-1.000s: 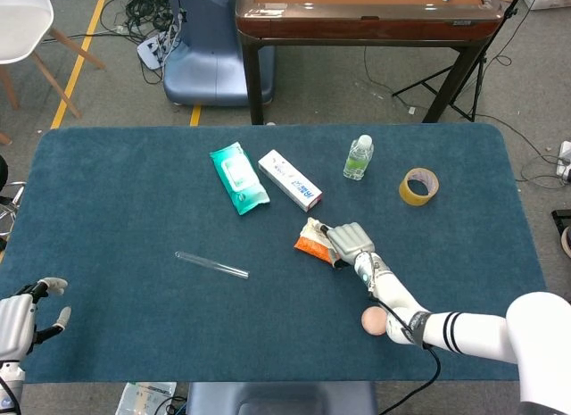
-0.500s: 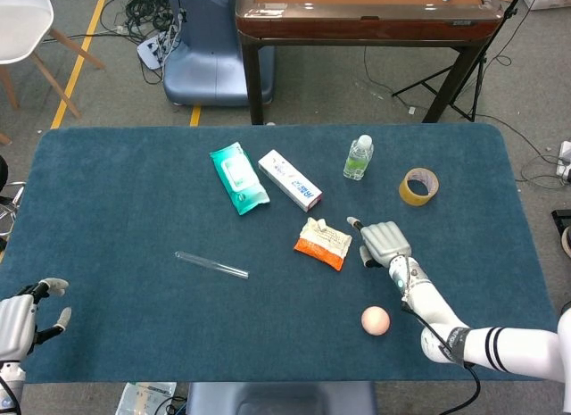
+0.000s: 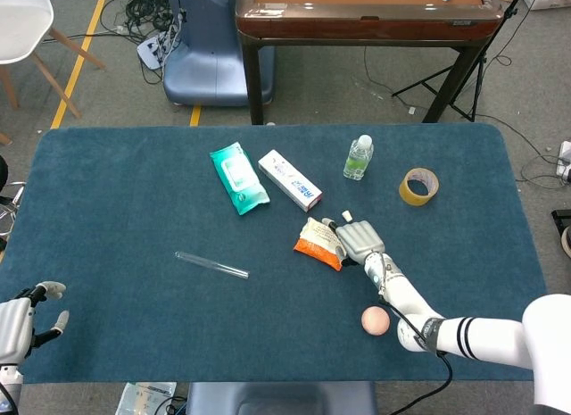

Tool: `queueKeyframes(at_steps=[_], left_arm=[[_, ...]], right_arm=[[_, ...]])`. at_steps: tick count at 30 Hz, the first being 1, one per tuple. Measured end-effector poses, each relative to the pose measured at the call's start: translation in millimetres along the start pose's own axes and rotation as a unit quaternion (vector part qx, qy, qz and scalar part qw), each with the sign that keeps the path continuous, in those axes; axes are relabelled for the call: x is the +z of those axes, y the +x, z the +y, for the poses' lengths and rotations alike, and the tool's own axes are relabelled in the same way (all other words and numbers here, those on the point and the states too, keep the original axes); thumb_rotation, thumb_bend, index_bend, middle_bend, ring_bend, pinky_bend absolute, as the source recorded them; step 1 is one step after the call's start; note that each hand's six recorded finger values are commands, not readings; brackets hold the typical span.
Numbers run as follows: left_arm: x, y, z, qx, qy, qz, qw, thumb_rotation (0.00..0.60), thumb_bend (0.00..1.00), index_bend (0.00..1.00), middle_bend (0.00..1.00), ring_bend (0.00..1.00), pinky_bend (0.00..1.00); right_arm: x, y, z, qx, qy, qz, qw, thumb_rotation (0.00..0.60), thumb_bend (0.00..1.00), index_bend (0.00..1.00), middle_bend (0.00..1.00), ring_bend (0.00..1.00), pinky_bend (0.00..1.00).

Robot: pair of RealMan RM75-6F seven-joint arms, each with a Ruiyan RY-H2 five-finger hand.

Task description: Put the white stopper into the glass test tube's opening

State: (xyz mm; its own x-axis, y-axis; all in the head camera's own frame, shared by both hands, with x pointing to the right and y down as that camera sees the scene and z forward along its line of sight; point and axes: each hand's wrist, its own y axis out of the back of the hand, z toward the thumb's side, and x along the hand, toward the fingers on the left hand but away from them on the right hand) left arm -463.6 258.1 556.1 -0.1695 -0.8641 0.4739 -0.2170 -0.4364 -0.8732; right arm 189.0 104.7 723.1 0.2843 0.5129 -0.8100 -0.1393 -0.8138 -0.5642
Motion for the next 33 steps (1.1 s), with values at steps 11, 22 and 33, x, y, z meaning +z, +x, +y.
queueKeyframes(at_steps=[11, 22, 33], left_arm=[[-4.0, -1.0, -0.4, -0.001, -0.001, 0.002, 1.0, 0.6, 0.31, 0.39, 0.43, 0.39, 0.47], [-1.6, -1.9, -2.0, -0.003, -0.001, 0.001, 1.0, 0.6, 0.31, 0.39, 0.43, 0.39, 0.47], [-2.0, -2.6, -1.9, -0.004, 0.001, 0.005, 1.0, 0.6, 0.31, 0.39, 0.43, 0.39, 0.47]], right_arm=[[-29.0, -4.9, -0.7, 0.0, -0.01, -0.047, 0.9989, 0.6, 0.63, 0.08, 1.0, 1.0, 1.0], [-65.3, -18.1, 2.5, 0.001, -0.028, -0.089, 0.9956, 0.6, 0.63, 0.08, 1.0, 1.0, 1.0], [-54.4, -35.8, 3.8, 0.011, -0.029, -0.078, 0.9964, 0.6, 0.63, 0.08, 1.0, 1.0, 1.0]])
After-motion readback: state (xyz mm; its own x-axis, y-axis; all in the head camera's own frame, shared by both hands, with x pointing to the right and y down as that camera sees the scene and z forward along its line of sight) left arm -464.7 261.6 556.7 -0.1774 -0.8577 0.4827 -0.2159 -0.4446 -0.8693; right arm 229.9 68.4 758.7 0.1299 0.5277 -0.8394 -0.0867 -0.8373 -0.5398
